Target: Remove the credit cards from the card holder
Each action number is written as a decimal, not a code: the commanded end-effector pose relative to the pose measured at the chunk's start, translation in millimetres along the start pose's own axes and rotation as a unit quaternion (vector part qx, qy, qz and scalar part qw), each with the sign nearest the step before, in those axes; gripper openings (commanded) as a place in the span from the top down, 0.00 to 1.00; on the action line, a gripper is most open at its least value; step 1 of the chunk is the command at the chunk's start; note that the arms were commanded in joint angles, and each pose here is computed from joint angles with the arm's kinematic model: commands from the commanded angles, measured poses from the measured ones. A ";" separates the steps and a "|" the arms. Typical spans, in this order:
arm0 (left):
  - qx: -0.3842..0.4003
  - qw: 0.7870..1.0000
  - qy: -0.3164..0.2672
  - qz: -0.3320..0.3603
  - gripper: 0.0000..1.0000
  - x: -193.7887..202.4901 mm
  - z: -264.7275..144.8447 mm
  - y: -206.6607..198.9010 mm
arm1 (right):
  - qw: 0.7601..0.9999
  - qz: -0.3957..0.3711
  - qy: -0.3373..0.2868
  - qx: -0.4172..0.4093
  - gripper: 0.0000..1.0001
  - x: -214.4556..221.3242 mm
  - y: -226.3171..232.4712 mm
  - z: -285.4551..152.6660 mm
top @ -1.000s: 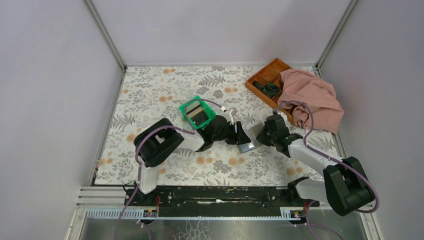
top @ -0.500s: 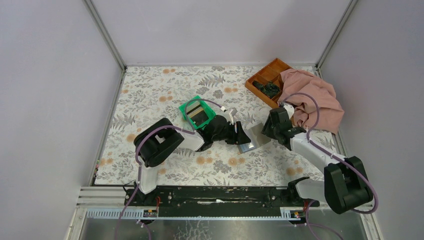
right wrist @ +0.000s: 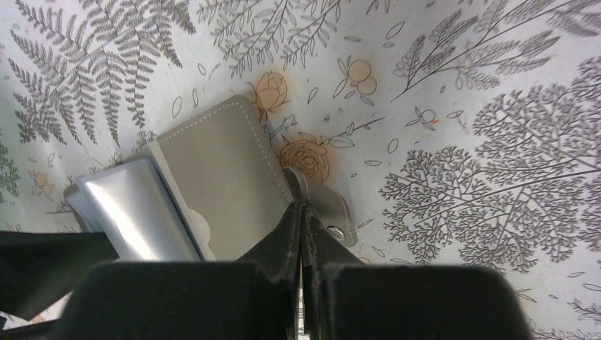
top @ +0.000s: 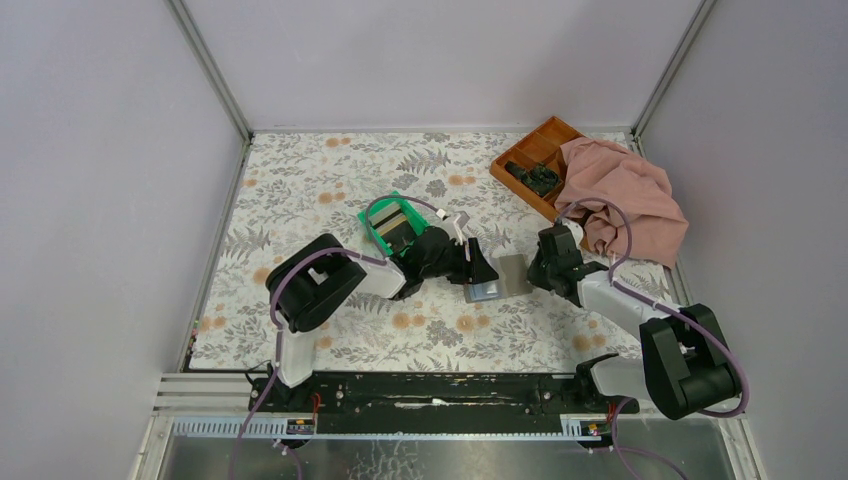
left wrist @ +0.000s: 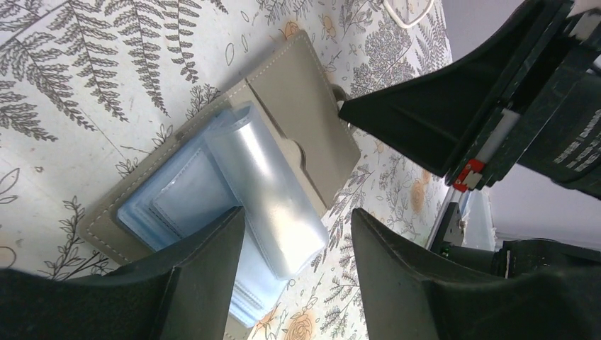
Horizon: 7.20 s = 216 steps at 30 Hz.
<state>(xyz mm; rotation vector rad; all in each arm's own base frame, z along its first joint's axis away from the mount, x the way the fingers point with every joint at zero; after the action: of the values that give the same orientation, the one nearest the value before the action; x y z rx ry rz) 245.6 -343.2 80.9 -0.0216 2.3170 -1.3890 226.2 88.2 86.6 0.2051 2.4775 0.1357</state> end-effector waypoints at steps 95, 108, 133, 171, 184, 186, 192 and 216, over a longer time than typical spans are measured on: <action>0.155 0.984 0.078 0.033 0.44 20.7 -4.5 -17.0 | 0.943 -0.022 -0.016 -0.333 1.00 -21.0 70.4 -17.0; 0.140 0.988 0.031 0.057 0.40 -9.8 -35.0 -23.9 | 0.970 0.003 0.038 -0.239 1.00 6.2 50.6 13.8; -0.161 0.984 0.014 0.074 0.40 -42.5 -33.9 33.3 | 0.973 0.000 0.039 -0.228 1.00 9.2 47.4 15.3; -0.088 0.995 0.046 0.021 0.37 -28.7 -41.5 -2.2 | 0.976 0.002 0.045 -0.215 1.00 10.4 45.9 19.9; -0.110 0.992 0.061 0.017 0.38 -22.3 -32.3 7.3 | 0.976 0.003 0.045 -0.214 1.00 9.5 46.3 19.6; -0.113 0.992 0.062 0.017 0.38 -22.2 -32.1 7.8 | 0.976 0.003 0.045 -0.213 1.00 9.6 45.9 19.9; -0.109 0.991 0.072 0.011 0.38 -19.3 -29.4 9.1 | 0.975 0.003 0.047 -0.215 1.00 9.7 46.8 20.8; -0.027 0.996 0.066 -0.051 0.40 -3.6 -13.4 8.1 | 0.972 0.010 0.051 -0.231 1.00 10.9 49.5 20.5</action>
<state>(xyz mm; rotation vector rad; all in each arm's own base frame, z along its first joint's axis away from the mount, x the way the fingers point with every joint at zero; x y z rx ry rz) 254.0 -321.1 87.7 -0.0508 2.5123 -1.3519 233.6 134.7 69.5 0.0307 2.4751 0.6958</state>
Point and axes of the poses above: each gripper's point midway between its finger pads, its own z axis out along the fingers, its own y axis along the line the jaws close on, x = y × z, the point moved 8 cm from there along -z, back along the fingers, and after that the axes turned 11 degrees about -z, right-handed, at the moved point
